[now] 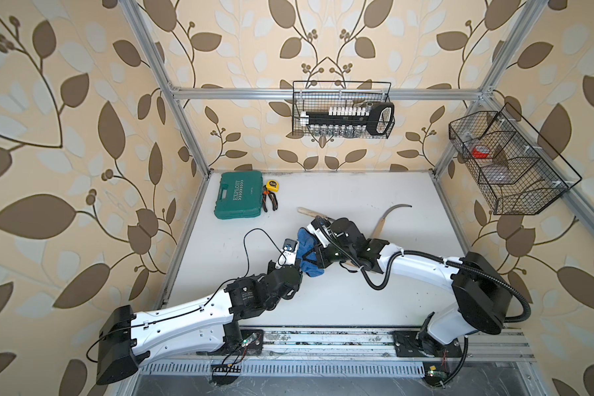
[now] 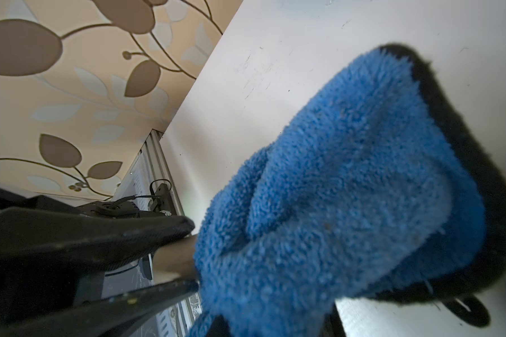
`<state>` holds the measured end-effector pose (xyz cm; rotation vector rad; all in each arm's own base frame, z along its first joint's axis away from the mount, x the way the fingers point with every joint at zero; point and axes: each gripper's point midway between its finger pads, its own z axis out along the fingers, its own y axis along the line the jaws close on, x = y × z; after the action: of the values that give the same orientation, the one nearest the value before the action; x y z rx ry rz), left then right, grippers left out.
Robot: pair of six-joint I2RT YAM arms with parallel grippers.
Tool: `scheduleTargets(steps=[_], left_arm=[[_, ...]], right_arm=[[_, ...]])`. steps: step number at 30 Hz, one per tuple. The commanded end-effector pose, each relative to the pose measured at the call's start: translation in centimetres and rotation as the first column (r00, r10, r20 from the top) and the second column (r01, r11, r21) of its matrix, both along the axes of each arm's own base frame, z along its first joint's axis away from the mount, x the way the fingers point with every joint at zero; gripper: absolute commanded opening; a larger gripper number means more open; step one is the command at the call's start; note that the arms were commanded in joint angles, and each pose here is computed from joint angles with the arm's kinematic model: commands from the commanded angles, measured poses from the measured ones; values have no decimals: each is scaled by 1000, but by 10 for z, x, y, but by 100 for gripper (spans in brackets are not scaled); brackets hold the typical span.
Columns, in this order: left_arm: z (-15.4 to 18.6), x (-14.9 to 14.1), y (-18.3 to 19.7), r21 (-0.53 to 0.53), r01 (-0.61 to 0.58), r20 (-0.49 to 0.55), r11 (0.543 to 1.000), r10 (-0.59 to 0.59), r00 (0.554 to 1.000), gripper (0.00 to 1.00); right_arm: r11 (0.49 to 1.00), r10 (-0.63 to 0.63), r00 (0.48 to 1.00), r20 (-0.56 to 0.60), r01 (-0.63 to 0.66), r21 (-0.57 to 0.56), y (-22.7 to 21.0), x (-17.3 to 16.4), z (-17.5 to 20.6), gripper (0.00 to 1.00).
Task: Wipe small sickles with rags
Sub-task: Wipe the small sickle.
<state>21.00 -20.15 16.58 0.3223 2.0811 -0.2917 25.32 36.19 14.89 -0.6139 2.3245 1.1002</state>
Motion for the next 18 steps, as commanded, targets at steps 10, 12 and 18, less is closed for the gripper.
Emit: scheduleTargets(steps=[10,12,18], left_arm=[[7,13,-12,28,-2,73,1000,0,997,0],[5,15,-14,41,8,90,999,-12,996,0],[-2,15,-22,56,57,116,997,-63,991,0]], right_arm=[[840,-457,865,208,497,-218,-129,62,17,0],[771,-526,817,236,575,-274,-155,73,10,0],[684,-563,795,227,602,-411,-184,91,-22,0]])
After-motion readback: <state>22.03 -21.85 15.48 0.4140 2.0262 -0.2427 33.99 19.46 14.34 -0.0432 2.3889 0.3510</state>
